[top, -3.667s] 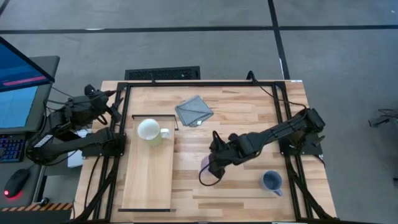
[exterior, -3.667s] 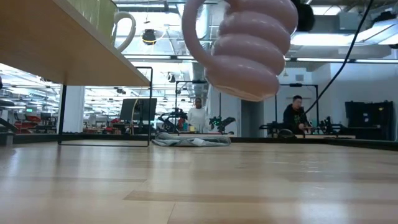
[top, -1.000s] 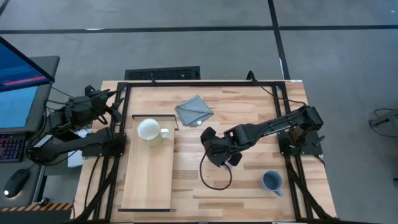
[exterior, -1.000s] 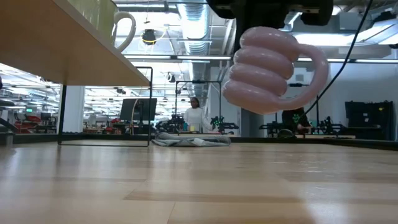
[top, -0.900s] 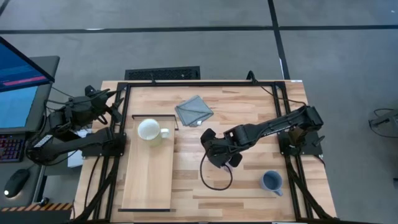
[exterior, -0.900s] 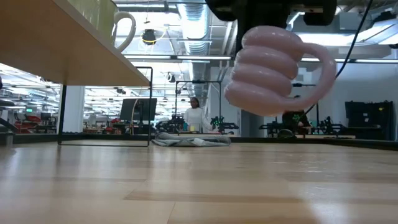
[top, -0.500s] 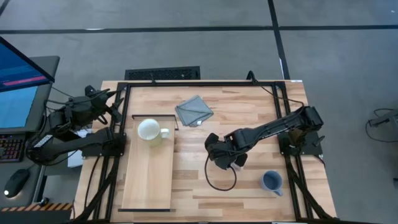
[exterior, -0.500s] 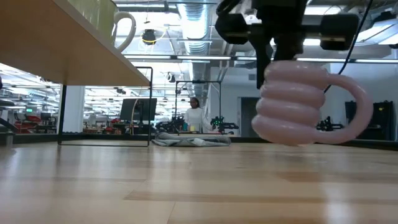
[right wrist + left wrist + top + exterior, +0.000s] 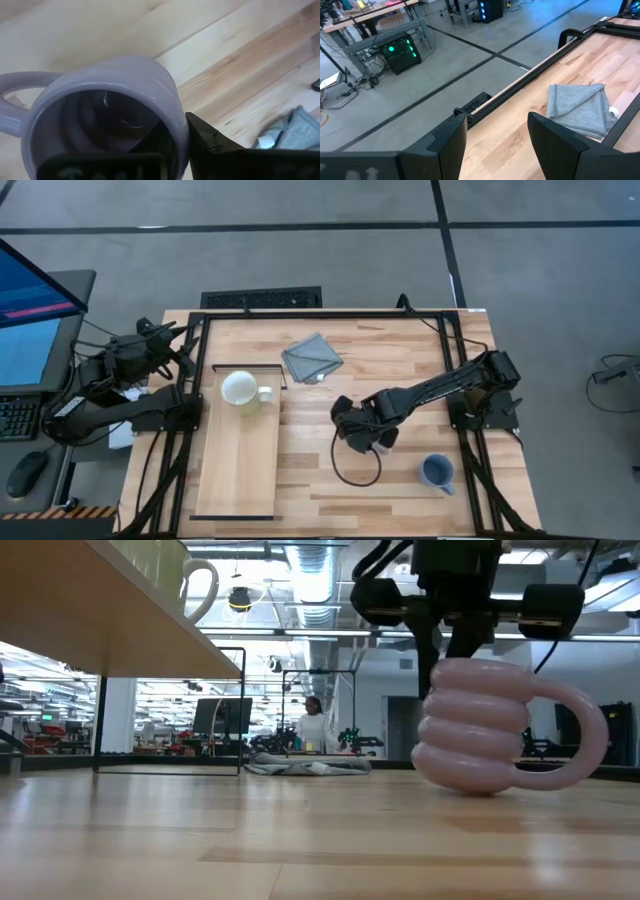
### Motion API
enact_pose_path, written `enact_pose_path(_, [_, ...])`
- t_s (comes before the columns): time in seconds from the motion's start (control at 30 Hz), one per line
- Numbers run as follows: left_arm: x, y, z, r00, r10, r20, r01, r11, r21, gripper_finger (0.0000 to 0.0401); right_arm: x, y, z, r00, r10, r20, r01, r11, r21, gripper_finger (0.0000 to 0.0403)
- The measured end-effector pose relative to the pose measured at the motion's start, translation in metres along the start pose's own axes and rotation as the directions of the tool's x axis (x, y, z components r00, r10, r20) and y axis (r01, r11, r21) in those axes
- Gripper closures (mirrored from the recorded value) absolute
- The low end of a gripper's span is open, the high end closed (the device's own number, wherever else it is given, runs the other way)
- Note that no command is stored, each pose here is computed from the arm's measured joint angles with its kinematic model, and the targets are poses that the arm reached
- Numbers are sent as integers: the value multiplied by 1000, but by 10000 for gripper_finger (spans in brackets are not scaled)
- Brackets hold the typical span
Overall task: Stack small to large cups/mugs on shelf
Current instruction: Put the purple mug on the shelf
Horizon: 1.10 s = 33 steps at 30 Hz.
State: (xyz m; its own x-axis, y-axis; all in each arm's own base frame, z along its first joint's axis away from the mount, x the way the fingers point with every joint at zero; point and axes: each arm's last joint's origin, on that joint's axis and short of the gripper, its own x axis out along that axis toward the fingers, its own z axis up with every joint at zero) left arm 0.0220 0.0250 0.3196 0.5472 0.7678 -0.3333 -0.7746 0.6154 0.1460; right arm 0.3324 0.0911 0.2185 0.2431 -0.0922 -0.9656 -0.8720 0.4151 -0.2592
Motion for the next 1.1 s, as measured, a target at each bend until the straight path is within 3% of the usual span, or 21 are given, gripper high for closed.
enact_pose_path(0.2, [0, 0, 0, 1000, 0, 0, 0, 1000, 0, 198, 0, -3, 2, 999, -27, 22, 27, 1000, 11, 347])
enact_pose_path(0.43, [0, 0, 0, 1000, 0, 0, 0, 1000, 0, 198, 0, -8, 5, 996, -72, 58, 61, 983, 175, 346])
enact_pose_path(1.1, [0, 0, 0, 1000, -4, 0, 4, 1000, 0, 198, 0, -9, 6, 994, -83, 67, 74, 989, 127, 337])
